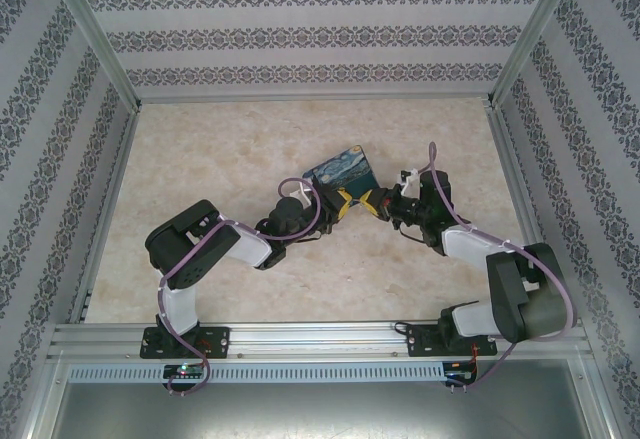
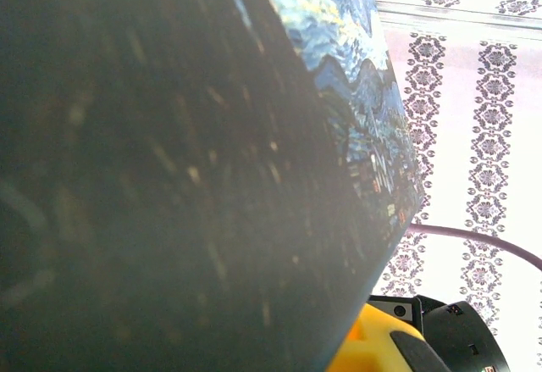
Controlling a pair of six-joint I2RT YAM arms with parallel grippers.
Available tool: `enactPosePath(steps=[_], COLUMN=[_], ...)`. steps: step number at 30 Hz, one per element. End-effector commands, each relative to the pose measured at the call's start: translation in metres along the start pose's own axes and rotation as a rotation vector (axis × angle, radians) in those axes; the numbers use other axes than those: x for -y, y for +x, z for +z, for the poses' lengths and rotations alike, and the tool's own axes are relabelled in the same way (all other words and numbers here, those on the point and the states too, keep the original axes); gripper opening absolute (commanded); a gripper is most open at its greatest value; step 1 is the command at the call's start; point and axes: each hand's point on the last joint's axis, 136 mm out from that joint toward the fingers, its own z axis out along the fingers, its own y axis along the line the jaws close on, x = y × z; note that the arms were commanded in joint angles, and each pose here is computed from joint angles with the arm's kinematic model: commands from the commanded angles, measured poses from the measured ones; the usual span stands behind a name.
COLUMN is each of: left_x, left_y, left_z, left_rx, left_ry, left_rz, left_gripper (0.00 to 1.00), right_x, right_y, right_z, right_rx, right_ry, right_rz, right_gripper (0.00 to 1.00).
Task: Unlock a padlock with a key
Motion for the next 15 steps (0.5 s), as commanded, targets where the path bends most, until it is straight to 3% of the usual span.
enactPosePath(steps=[1, 15], left_x=[0.079, 0.077], left_y=[0.053, 0.054], left_z=[-0.001, -0.002], left_rx=[-0.179, -0.179], left_ry=[0.247, 0.247], left_rz=[0.030, 0.032], left_gripper=[0.00, 0.00], right_x=[-0.009, -0.012], right_y=[0.003, 0.006], right_z=[0.002, 0.015], right_rx=[-0.017, -0.099], right_ry=[-0.042, -0.069], right_rz=[0.017, 0.116], right_gripper=[0.00, 0.00])
